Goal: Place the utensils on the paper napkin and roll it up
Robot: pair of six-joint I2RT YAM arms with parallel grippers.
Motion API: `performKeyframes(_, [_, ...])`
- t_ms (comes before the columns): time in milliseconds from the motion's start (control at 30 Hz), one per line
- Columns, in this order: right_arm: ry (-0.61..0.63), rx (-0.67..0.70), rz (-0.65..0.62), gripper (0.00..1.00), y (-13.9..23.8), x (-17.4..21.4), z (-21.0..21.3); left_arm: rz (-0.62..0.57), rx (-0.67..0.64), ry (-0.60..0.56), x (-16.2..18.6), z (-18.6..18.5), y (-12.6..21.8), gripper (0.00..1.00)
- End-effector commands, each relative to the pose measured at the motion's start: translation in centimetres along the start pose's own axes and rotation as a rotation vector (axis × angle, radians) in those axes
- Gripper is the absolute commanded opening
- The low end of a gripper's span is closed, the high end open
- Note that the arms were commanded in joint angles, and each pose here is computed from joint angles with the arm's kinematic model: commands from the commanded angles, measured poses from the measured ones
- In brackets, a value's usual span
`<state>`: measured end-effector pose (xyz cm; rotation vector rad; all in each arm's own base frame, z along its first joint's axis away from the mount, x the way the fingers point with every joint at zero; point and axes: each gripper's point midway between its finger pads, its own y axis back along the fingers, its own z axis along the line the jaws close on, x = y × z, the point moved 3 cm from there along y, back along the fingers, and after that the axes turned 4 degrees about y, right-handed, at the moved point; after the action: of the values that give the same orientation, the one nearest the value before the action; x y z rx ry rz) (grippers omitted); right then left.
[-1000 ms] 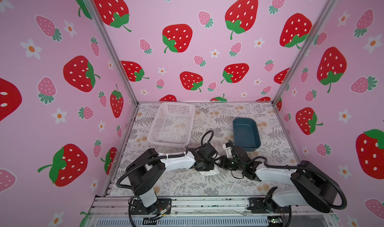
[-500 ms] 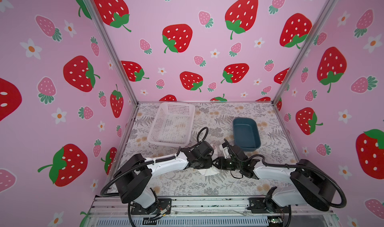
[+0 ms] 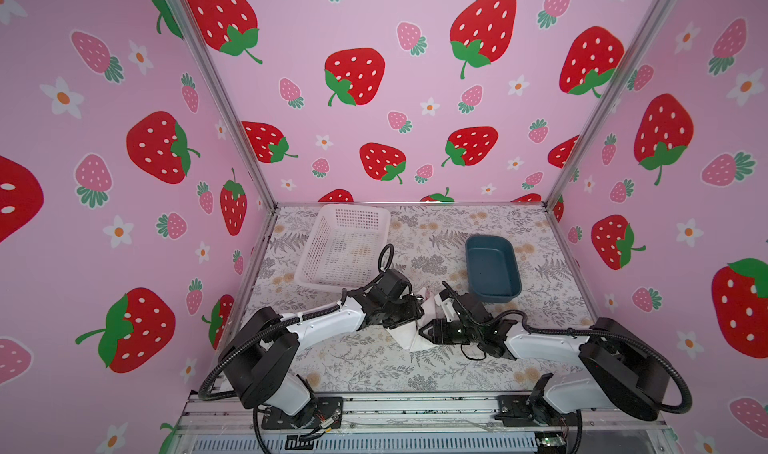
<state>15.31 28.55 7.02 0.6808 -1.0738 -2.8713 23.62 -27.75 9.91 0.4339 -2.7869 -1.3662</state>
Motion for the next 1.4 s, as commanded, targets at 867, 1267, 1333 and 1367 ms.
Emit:
performKeyframes(867, [-0.021, 0.055, -0.082, 0.42, 1.9, -0.8, -0.1, 0.057, -0.046, 0.029, 0.2, 1.4, -1.9, 0.07])
performKeyframes(1267, [-0.127, 0.084, -0.100, 0.20, 3.2, 0.7, -2.0, 0.060, -0.070, -0.010, 1.6, 1.7, -1.9, 0.07])
performKeyframes(1333, [-0.120, 0.067, -0.087, 0.18, 3.0, 0.7, -1.8, 0.059, -0.080, -0.019, 1.5, 1.8, -1.8, 0.07])
performKeyframes(1367, [-0.117, 0.057, -0.081, 0.18, 2.9, 0.7, -1.6, 0.053, -0.089, -0.027, 1.4, 1.8, -1.7, 0.07])
